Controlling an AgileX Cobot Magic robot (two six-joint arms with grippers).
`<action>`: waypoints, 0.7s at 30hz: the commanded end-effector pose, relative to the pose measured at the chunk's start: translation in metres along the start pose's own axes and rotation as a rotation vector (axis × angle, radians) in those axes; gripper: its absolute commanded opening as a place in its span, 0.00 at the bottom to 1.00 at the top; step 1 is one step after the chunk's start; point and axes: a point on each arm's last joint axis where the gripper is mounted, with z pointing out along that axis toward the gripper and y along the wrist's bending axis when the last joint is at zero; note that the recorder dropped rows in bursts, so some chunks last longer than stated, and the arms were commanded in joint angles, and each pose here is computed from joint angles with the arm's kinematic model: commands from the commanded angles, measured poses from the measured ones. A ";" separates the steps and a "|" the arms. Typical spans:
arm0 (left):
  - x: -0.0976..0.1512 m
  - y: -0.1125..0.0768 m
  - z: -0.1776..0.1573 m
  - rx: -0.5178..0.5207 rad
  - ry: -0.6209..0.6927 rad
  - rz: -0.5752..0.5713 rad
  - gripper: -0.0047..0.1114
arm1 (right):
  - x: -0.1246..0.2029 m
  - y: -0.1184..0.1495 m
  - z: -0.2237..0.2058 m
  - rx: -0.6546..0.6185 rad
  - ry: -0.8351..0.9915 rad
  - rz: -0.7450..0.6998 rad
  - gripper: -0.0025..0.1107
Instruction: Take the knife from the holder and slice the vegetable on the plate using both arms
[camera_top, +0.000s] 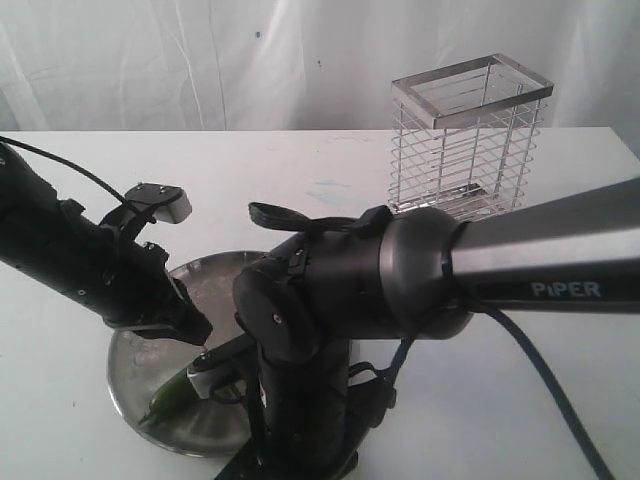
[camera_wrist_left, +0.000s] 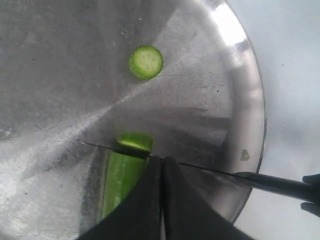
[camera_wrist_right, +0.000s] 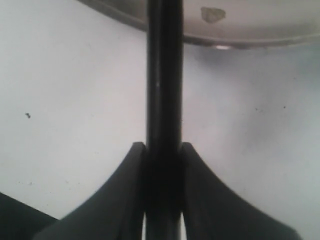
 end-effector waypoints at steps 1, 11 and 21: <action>0.004 -0.003 -0.001 0.016 0.012 -0.012 0.07 | -0.007 0.003 -0.013 0.021 -0.022 -0.046 0.02; 0.003 -0.003 -0.001 0.020 0.001 -0.029 0.26 | -0.022 0.004 0.000 0.070 0.043 -0.062 0.02; 0.003 -0.005 -0.001 0.034 0.002 -0.038 0.26 | -0.038 0.008 0.000 0.069 0.019 -0.071 0.02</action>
